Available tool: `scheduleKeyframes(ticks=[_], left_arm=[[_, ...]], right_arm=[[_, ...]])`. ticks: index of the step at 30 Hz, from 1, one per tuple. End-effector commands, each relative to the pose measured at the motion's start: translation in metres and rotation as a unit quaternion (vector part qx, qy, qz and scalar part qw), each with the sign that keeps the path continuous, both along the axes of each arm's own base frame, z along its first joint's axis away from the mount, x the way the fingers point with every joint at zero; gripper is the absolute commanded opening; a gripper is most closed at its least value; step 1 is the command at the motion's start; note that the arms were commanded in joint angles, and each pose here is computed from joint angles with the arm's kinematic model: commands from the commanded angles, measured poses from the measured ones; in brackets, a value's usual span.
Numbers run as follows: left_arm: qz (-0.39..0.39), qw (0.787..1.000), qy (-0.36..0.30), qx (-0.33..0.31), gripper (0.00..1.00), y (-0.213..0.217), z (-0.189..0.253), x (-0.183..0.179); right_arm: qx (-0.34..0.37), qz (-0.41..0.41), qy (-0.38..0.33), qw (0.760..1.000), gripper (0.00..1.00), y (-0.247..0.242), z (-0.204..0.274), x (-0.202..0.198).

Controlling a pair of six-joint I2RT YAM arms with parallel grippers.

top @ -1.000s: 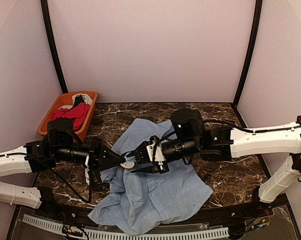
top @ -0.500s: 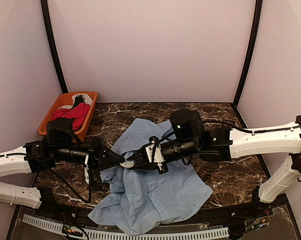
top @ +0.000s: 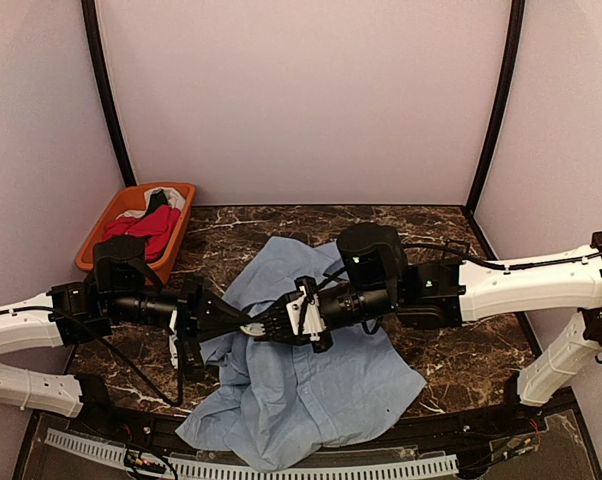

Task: Pin the brooch onto the clothing
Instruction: Close the brooch on the flattened clothing.

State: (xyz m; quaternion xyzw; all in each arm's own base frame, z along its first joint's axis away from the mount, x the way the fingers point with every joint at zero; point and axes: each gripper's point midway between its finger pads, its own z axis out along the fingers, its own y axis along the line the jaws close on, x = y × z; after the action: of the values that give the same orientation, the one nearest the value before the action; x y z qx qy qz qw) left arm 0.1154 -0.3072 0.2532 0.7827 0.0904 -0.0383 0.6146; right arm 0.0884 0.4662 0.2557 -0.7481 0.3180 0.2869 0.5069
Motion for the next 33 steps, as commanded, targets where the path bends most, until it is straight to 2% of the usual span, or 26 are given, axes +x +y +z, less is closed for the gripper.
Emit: scheduleKeyframes(ticks=[1, 9, 18, 29, 33], left_arm=[[-0.008, 1.000, -0.005, -0.020, 0.01, -0.001, 0.009, -0.004], [-0.003, 1.000, -0.007, -0.020, 0.01, 0.000, 0.008, -0.003], [-0.001, 1.000, -0.007, -0.019, 0.01, 0.000, 0.007, -0.002], [0.000, 1.000, -0.007, -0.022, 0.01, 0.000, 0.009, -0.002], [0.001, 1.000, -0.007, -0.023, 0.01, 0.000, 0.009, -0.002]], right_arm=[[0.012, -0.005, -0.011, 1.000, 0.25, 0.000, 0.007, -0.002], [0.026, -0.028, -0.012, 0.999, 0.28, -0.003, 0.012, 0.004], [0.042, -0.035, -0.014, 0.998, 0.26, -0.006, 0.017, 0.005], [0.048, -0.033, -0.015, 0.998, 0.15, -0.005, 0.018, 0.005], [0.042, -0.036, -0.013, 0.998, 0.19, -0.004, 0.015, 0.006]])
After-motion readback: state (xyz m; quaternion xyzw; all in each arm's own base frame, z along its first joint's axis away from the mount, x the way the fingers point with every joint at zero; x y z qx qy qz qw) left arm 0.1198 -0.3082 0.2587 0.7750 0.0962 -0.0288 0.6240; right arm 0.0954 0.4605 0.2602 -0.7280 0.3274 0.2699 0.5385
